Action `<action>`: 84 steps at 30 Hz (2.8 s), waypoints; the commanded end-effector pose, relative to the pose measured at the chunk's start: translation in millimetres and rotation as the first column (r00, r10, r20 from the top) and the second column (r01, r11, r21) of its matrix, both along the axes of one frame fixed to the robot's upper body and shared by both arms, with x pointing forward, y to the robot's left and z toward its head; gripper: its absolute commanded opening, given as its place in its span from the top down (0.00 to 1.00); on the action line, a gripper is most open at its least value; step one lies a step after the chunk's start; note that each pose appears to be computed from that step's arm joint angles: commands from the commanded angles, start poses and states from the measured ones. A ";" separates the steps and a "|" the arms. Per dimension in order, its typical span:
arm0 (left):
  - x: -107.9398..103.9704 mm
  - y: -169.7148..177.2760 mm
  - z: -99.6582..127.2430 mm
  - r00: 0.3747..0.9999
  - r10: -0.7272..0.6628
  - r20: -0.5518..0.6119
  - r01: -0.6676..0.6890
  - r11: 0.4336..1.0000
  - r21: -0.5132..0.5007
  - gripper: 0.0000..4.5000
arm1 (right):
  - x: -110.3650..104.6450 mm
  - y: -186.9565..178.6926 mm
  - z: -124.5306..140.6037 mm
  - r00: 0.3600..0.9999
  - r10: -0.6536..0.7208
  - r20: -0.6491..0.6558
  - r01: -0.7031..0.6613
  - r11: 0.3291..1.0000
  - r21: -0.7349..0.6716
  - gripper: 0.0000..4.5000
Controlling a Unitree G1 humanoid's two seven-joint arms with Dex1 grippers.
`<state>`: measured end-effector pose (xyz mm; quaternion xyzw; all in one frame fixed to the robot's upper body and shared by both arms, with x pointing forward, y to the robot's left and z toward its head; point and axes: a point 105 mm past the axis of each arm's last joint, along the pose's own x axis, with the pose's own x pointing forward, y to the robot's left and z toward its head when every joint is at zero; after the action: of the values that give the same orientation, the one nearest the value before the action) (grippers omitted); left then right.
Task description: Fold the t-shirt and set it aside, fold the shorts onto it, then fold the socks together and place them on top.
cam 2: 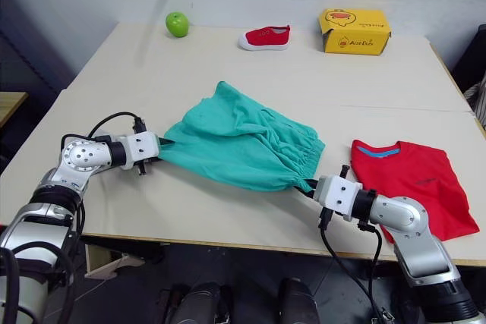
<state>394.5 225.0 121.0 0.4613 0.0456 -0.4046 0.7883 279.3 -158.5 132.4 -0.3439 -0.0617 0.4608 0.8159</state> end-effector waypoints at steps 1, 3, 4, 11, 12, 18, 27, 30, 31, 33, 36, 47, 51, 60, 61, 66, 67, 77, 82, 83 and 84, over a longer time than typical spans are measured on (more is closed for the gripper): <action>-9.1 4.2 -21.3 0.987 0.006 -0.160 -0.011 1.000 -0.026 0.99 | 0.6 -9.2 9.2 0.999 -0.006 0.047 0.006 1.000 -0.003 1.00; -15.7 0.3 -14.7 0.979 -0.056 -0.195 0.039 0.995 -0.091 0.99 | 2.1 -10.5 9.3 0.999 -0.004 0.054 0.005 1.000 -0.010 1.00; -20.6 -0.7 -11.3 0.974 -0.093 -0.208 0.070 0.991 -0.114 0.99 | 2.7 -11.1 9.2 0.998 -0.001 0.056 0.002 1.000 -0.011 1.00; -82.7 8.9 15.2 0.920 -0.273 -0.280 0.203 0.946 -0.254 0.99 | 8.6 -17.8 7.7 1.000 0.003 0.011 -0.003 1.000 0.008 1.00; -94.7 11.5 16.2 0.913 -0.278 -0.298 0.201 0.944 -0.263 0.99 | 8.1 -17.9 8.2 1.000 0.014 0.009 -0.015 1.000 0.007 1.00; -154.5 18.5 14.7 0.871 -0.261 -0.415 0.137 0.942 -0.305 0.99 | -8.4 -22.5 2.2 0.993 0.111 -0.035 -0.112 0.993 -0.030 1.00; -206.6 4.6 11.6 0.710 -0.240 -0.662 0.025 0.948 -0.316 0.99 | -49.6 -46.8 -23.5 0.832 0.224 -0.508 -0.318 0.942 -0.105 1.00; -196.3 -3.2 25.8 0.708 -0.258 -0.657 0.006 0.933 -0.361 0.99 | -44.8 -50.4 -18.3 0.809 0.217 -0.546 -0.339 0.932 -0.132 1.00; -182.4 -5.1 33.3 0.752 -0.254 -0.608 0.012 0.928 -0.372 0.99 | -34.0 -48.4 -9.4 0.833 0.216 -0.510 -0.321 0.938 -0.127 1.00; -151.5 -8.5 52.0 0.832 -0.243 -0.499 0.028 0.916 -0.400 0.99 | -9.4 -46.3 11.8 0.884 0.201 -0.422 -0.274 0.954 -0.119 1.00; -108.2 -12.4 82.2 0.911 -0.227 -0.345 0.077 0.915 -0.397 0.99 | 24.3 -45.9 43.5 0.946 0.188 -0.262 -0.228 0.965 -0.132 1.00; 11.2 20.3 328.2 0.678 0.452 0.580 -0.086 0.832 -0.548 0.99 | 127.9 -49.0 284.2 0.689 -0.382 0.616 0.266 0.924 0.276 1.00; -35.8 37.4 391.3 0.498 0.489 0.716 0.084 0.795 -0.601 0.99 | 107.6 -35.4 333.9 0.510 -0.415 0.754 0.189 0.909 0.372 1.00; -55.7 39.2 230.5 0.906 -0.090 0.414 0.220 0.935 -0.277 0.99 | 136.5 -8.6 175.8 0.865 -0.109 0.490 0.059 0.991 0.118 1.00; -65.3 41.4 196.8 0.951 -0.116 0.288 0.193 0.948 -0.254 0.99 | 133.2 -6.9 142.7 0.905 -0.050 0.422 0.026 0.998 0.061 1.00; -119.0 43.5 109.3 0.994 -0.054 -0.100 0.024 0.959 -0.281 0.99 | 91.7 -9.0 38.4 0.974 0.138 0.181 -0.133 0.990 -0.040 1.00; -130.9 43.1 95.8 0.982 -0.041 -0.183 -0.015 0.956 -0.293 0.99 | 81.2 -12.2 23.9 0.977 0.163 0.134 -0.158 0.986 -0.048 1.00; -221.3 9.7 45.0 0.661 -0.123 -0.740 -0.118 0.957 -0.265 0.99 | 4.4 -46.3 -20.9 0.963 0.236 -0.131 -0.244 0.969 -0.047 1.00; -224.2 5.5 57.7 0.598 -0.149 -0.787 -0.091 0.963 -0.252 0.99 | -22.3 -48.4 -17.1 0.943 0.265 -0.202 -0.268 0.963 0.015 1.00; -216.3 3.2 65.9 0.629 -0.171 -0.759 -0.068 0.960 -0.273 0.99 | -24.5 -46.8 -12.4 0.942 0.259 -0.214 -0.255 0.966 0.045 1.00; -207.0 0.1 75.8 0.661 -0.197 -0.724 -0.039 0.954 -0.296 0.99 | -25.8 -45.5 -6.9 0.939 0.248 -0.237 -0.235 0.968 0.084 1.00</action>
<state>179.5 225.8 184.4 0.1338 0.3095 -0.5895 0.7340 251.4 -202.4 104.6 -0.2688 0.0002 0.6094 0.7459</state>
